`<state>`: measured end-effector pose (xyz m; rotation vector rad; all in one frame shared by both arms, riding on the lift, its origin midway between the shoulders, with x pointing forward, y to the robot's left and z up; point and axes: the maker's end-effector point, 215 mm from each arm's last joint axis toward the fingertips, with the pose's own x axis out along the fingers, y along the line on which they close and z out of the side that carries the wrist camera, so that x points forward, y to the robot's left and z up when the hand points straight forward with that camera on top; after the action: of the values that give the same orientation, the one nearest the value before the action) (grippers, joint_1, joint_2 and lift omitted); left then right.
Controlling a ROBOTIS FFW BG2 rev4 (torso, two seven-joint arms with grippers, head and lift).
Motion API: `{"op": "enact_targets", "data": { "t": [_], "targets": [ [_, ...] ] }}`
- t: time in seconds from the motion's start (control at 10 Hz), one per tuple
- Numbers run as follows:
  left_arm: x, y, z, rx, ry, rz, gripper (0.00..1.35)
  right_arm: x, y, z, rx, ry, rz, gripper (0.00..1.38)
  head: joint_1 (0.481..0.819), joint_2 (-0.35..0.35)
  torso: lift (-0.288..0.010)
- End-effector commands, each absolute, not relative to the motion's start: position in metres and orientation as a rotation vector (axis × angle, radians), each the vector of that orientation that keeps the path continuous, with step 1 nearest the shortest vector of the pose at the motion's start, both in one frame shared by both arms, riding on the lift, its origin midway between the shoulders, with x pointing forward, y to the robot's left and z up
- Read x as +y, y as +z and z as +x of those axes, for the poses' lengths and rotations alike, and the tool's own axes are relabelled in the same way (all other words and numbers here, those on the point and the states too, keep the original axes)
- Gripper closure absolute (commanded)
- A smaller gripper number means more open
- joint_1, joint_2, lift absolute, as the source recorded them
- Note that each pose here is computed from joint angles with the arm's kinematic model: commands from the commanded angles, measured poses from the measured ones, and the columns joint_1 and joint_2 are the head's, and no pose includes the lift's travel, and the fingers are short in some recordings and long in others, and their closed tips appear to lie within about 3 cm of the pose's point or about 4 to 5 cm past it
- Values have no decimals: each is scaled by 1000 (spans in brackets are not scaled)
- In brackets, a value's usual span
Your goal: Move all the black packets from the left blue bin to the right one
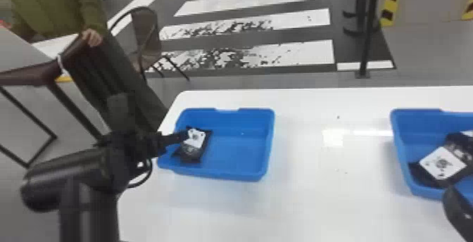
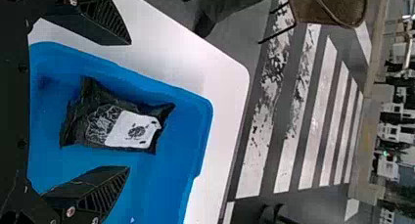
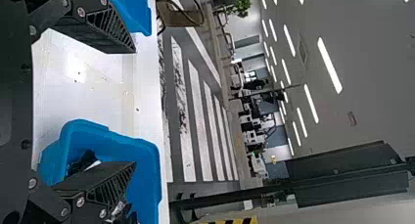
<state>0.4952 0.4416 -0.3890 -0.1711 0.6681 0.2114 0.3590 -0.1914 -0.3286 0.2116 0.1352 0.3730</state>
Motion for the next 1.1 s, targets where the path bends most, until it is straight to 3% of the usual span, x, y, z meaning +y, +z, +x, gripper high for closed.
{"op": "enact_targets", "data": {
  "t": [0.0, 0.4, 1.0],
  "targets": [
    [439, -409, 514, 740, 205, -189, 136, -187, -330, 358, 139, 382, 219, 228, 695, 322, -140],
    [414, -424, 525, 815, 159, -174, 140, -180, -335, 358, 155, 398, 245, 229, 695, 301, -140],
    [414, -461, 534, 948, 184, -187, 165, -173, -345, 360, 176, 425, 281, 233, 695, 303, -140]
  ]
}}
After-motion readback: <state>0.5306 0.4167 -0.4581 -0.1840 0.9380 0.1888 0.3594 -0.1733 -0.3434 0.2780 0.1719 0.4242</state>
